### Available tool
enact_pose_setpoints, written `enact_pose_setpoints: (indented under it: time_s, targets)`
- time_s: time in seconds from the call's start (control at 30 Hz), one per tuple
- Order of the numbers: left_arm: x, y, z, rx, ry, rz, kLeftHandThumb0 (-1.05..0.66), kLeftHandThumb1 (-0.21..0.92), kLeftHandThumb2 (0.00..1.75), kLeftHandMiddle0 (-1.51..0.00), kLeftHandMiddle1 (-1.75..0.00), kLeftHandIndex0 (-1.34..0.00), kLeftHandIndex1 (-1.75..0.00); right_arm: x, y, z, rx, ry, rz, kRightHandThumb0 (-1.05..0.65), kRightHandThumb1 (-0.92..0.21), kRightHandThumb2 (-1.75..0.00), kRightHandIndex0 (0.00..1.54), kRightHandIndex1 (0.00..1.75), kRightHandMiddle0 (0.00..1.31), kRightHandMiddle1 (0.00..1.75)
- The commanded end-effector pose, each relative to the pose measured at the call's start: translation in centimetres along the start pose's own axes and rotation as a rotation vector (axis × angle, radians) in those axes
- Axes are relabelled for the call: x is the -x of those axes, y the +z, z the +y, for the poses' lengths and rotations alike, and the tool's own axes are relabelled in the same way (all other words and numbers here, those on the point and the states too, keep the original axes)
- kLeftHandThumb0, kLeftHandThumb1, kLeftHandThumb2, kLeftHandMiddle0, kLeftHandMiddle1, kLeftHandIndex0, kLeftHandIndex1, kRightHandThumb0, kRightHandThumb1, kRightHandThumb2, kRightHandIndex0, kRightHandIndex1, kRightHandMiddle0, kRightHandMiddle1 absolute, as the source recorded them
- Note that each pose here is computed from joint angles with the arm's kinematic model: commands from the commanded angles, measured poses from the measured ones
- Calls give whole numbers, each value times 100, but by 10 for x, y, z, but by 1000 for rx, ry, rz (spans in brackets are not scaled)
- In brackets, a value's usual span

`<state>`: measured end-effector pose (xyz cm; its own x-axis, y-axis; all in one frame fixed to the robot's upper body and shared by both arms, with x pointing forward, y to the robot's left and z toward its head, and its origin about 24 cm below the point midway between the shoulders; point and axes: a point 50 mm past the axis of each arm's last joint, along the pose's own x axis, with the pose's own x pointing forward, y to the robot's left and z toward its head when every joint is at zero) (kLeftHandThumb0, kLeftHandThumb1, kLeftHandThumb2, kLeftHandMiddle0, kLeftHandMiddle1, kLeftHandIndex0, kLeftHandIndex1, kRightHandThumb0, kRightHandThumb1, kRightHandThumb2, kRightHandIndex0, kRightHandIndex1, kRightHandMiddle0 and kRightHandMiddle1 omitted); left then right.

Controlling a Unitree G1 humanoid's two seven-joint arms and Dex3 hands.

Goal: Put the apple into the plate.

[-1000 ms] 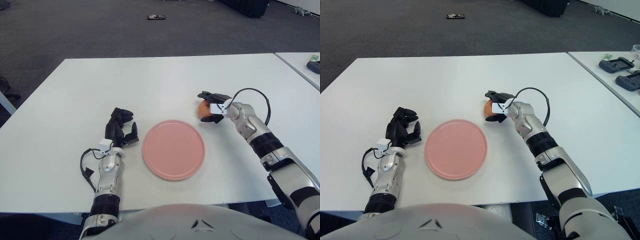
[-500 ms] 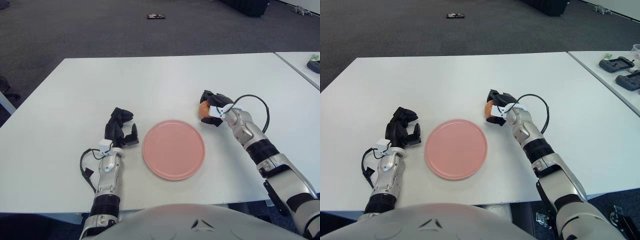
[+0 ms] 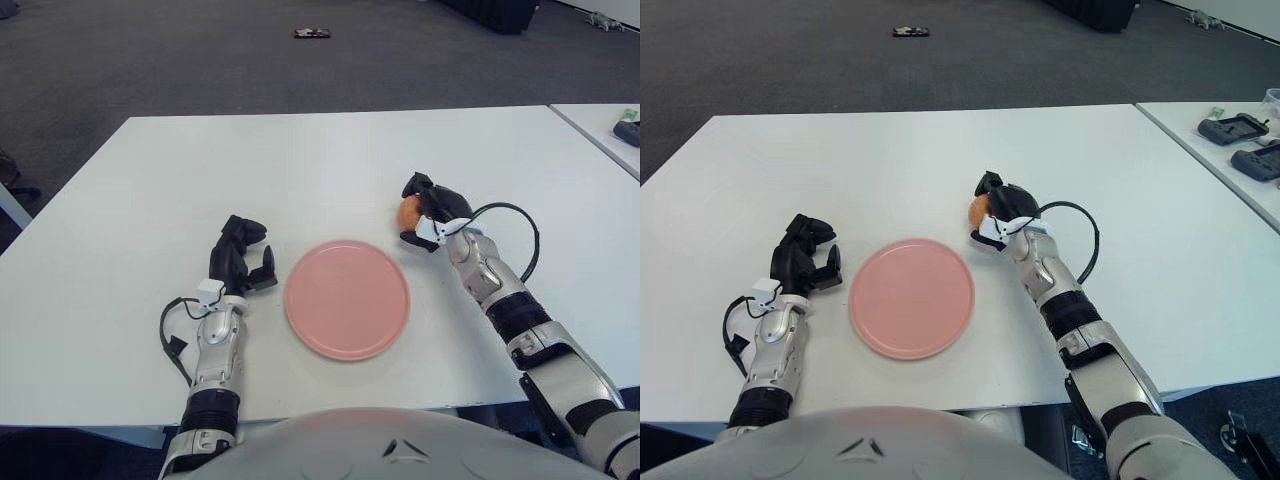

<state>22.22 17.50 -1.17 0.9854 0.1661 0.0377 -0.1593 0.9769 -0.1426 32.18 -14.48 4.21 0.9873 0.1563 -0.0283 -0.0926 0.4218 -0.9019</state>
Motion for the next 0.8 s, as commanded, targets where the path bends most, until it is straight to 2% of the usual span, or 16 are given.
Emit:
enact_pose_setpoints:
  time_s: [0.0,0.2,0.4,0.47,0.63,0.77]
  targets:
    - [13,-17,5,-3,25,102,-1,25,137,-70,-163,-44,-175,-2,7,-10,-21,-108,-37,0,3,-166,87,161,69,175]
    - [13,-17,5,-10,36,97,-1,25,140,-66,-171,-44,-175,2,12,-14,-128,-214,-68,0,10,-172,98,156,71,175]
    - [13,-17,5,-4,42,89,-1,16,151,-71,-174,-51,-175,5,14,-15,-260,-277,-80,0,10,-174,98,158,70,175]
    - [13,-17,5,-3,40,87,-1,17,151,-71,-174,-50,-175,5,14,-15,-287,-291,-87,0,10,-174,98,159,69,175]
    - [13,-17,5,7,39,90,-1,26,139,-63,-174,-44,-175,9,16,-18,-354,-330,-112,0,10,-174,98,159,69,175]
    - [13,-17,5,13,35,93,-1,29,136,-62,-173,-42,-175,11,17,-21,-399,-358,-133,0,10,-173,98,159,69,175]
